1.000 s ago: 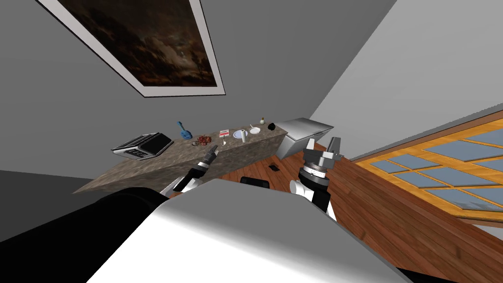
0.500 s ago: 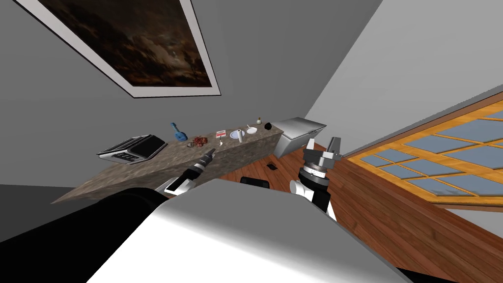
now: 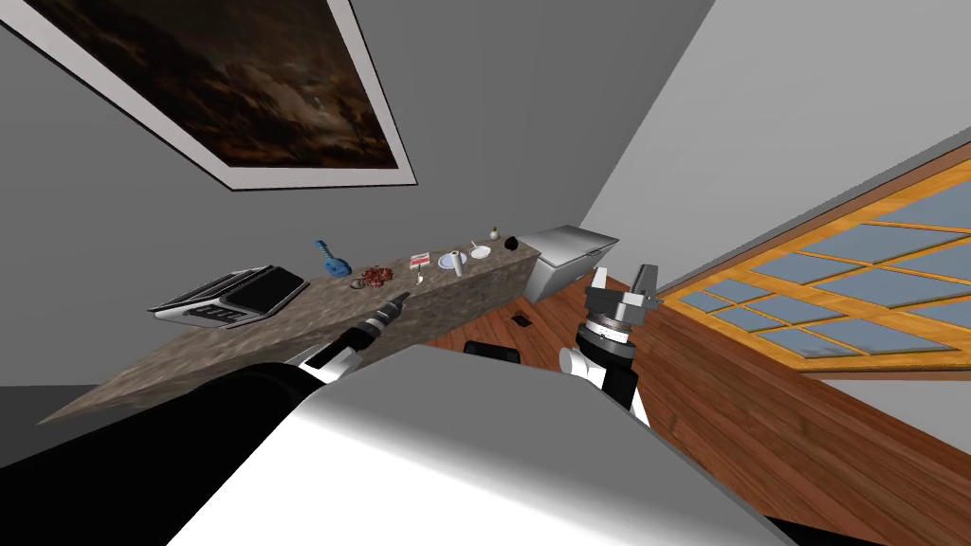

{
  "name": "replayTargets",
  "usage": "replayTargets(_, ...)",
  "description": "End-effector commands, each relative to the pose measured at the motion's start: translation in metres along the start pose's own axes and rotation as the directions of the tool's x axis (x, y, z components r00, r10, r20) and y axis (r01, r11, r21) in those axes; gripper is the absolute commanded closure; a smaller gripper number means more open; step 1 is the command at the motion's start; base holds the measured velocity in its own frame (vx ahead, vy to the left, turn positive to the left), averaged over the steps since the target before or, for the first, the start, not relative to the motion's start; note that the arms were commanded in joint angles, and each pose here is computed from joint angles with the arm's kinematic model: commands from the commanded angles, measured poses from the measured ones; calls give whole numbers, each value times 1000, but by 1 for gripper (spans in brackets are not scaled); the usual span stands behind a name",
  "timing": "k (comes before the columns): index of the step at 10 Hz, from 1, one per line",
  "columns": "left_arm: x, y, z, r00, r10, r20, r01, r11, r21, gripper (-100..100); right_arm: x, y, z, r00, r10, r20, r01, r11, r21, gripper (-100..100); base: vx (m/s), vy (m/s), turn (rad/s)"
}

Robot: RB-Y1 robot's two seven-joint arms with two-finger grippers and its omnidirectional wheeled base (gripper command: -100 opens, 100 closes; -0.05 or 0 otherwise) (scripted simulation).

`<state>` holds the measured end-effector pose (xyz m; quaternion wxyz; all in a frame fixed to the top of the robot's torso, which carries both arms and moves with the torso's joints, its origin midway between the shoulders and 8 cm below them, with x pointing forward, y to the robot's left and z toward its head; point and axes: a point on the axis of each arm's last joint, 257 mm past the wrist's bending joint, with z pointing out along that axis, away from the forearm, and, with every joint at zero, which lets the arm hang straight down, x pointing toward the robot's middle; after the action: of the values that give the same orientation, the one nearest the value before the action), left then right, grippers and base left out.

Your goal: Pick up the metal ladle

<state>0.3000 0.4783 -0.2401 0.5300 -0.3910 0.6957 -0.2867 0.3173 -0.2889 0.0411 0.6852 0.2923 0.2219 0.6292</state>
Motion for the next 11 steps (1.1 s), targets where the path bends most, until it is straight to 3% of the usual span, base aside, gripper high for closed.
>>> replayTargets(1,-9,23,-7,1000,19,-15,-20,996,-85,-100,0,0,0,1000,0,0,0,1000,0,0,35,-22,-146)
replayTargets(2,-10,21,-5,999,34,-26,-36,996,-84,-100,0,0,0,1000,0,0,0,1000,0,0,28,-12,-68)
replayTargets(3,-18,43,-12,999,41,-34,-45,987,-157,-100,0,0,0,1000,0,0,0,1000,0,0,35,-14,-125)
replayTargets(4,-19,41,-10,997,56,-46,-62,986,-155,-100,0,0,0,1000,0,0,0,1000,0,0,33,-7,-83)
replayTargets(5,-27,62,-18,997,60,-56,-72,972,-225,-100,0,0,0,1000,0,0,0,1000,0,0,46,-5,-176)
replayTargets(6,-29,59,-16,995,76,-68,-89,971,-223,-100,0,0,0,1000,0,0,0,1000,0,0,44,1,-71)
replayTargets(7,-37,77,-24,993,81,-81,-102,953,-287,-100,0,0,0,1000,0,0,0,1000,0,0,57,3,-168)
replayTargets(8,-38,76,-22,992,93,-91,-115,950,-289,-100,0,0,0,1000,0,0,0,1000,0,0,47,15,-75)
replayTargets(9,-45,94,-31,990,96,-106,-128,927,-354,-100,0,0,0,1000,0,0,0,1000,0,0,56,14,-129)
replayTargets(10,-47,92,-29,988,108,-115,-142,925,-351,-100,0,0,0,1000,0,0,0,1000,0,0,49,16,-96)
replayTargets(11,-53,108,-37,986,108,-129,-152,899,-411,-100,0,0,0,1000,0,0,0,1000,0,0,56,22,-156)
